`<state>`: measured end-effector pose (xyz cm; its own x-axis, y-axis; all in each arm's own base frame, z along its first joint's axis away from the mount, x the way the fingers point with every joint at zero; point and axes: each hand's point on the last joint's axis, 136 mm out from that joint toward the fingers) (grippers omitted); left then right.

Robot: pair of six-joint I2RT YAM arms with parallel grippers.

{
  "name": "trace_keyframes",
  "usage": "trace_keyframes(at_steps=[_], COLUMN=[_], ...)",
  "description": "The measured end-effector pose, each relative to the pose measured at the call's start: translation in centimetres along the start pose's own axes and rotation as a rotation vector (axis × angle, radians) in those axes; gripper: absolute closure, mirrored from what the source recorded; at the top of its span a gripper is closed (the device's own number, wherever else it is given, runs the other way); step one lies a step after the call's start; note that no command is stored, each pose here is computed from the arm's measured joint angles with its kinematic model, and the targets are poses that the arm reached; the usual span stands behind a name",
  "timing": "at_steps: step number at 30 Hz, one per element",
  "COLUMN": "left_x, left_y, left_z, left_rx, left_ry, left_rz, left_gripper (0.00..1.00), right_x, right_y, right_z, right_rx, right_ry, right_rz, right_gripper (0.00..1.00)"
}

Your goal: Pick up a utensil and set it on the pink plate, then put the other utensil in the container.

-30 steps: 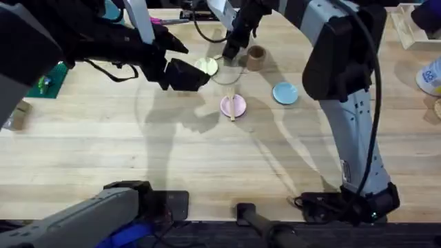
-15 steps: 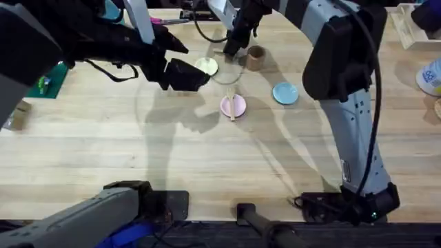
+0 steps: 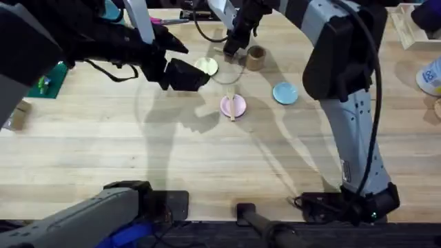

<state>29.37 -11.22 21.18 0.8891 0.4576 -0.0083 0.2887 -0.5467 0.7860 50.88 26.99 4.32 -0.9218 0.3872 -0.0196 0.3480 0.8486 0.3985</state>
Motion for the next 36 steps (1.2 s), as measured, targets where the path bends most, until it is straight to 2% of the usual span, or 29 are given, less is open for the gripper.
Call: trace_keyframes(at_steps=[20, 27, 31, 36], left_x=[0.0, 0.0, 0.0, 0.0], left_y=[0.0, 0.0, 0.0, 0.0], left_z=[0.0, 0.0, 0.0, 0.0], left_rx=[0.0, -0.001, -0.002, -0.002], left_ry=[0.0, -0.001, -0.001, -0.002], left_rz=[0.0, 0.0, 0.0, 0.0], left_gripper=[0.005, 0.004, 0.006, 0.005], right_x=[-0.6, 0.4, 0.3, 0.0], right_y=[1.6, 0.5, 1.2, 3.2], right_z=[-0.6, -0.8, -2.3, -6.9], right_rx=[-0.021, 0.026, 0.009, -0.059], right_ry=[-0.053, -0.013, -0.031, -0.087], right_rz=[-0.021, 0.017, 0.021, 0.029], right_gripper=[0.97, 0.97, 0.97, 0.97])
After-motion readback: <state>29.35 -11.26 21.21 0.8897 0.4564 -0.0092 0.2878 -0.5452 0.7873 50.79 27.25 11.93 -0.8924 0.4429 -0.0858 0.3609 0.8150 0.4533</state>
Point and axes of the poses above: each hand's point on the last joint's axis, 136 mm out from that joint toward the fingers, its own z axis out along the fingers, its own x axis along the line the jaws close on, y = z × x, and after that the axes turned 11 degrees about z, right-handed
